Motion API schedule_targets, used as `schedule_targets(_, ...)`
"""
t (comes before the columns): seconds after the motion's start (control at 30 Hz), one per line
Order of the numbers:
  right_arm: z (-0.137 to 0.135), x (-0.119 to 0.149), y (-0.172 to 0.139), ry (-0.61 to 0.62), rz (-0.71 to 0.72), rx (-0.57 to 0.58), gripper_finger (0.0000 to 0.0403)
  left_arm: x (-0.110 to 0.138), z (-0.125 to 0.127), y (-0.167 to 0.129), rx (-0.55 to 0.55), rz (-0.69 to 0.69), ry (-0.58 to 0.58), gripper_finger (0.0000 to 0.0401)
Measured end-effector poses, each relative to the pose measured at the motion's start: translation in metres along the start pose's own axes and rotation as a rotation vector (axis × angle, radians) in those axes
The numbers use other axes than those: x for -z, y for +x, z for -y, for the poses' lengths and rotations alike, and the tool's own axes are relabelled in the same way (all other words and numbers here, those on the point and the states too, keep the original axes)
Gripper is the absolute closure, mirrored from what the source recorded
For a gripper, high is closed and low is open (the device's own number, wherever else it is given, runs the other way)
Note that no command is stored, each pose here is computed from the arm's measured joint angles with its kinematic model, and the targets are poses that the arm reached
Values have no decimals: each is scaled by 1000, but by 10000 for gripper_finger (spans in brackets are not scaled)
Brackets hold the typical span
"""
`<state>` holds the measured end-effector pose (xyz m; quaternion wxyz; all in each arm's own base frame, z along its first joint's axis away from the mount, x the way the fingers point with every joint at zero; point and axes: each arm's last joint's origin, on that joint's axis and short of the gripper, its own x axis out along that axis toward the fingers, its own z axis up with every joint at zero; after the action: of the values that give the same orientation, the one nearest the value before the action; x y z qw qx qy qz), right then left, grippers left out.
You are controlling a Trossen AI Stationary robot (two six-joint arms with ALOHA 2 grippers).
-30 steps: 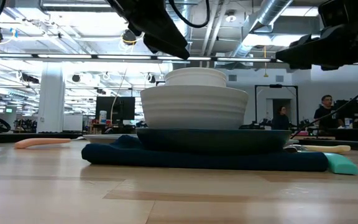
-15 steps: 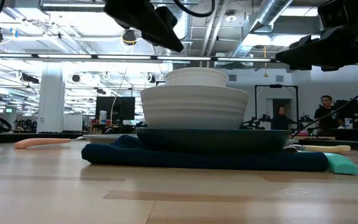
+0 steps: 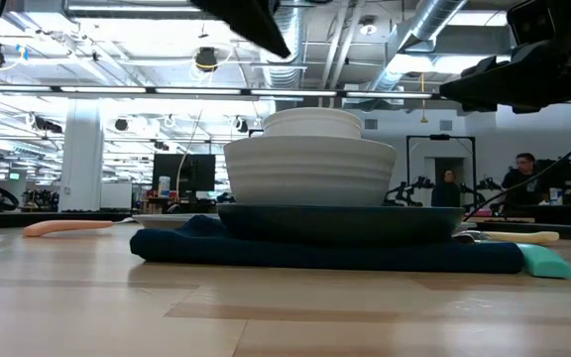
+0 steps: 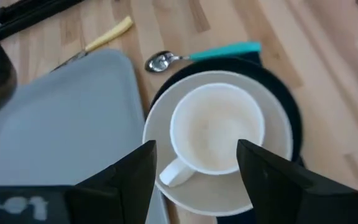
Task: Set up tray
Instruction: Put the white mug on the gray tray
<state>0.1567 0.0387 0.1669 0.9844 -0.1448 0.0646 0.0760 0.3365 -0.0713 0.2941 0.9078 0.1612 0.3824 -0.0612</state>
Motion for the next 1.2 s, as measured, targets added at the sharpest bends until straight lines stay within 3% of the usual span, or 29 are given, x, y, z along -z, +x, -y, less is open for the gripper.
schedule_targets(0.23,0,-1,0,0,6,2,301,-8,4,6,101,6,42,226)
schedule_targets(0.53,1,-3,0,-3,30,8,301,-21,-25,1,-59,-33,49,285)
schedule_targets(0.7,1,-3,0,-2,35,10,301,-22,-16,11,-32,-54,44,294)
schedule_targets(0.93,1,-2,0,-4,26,7,301,-25,7,43,-34,-56,173,294)
schedule_targets(1.2,1,-2,0,-4,27,7,301,-20,8,50,-115,-112,124,295)
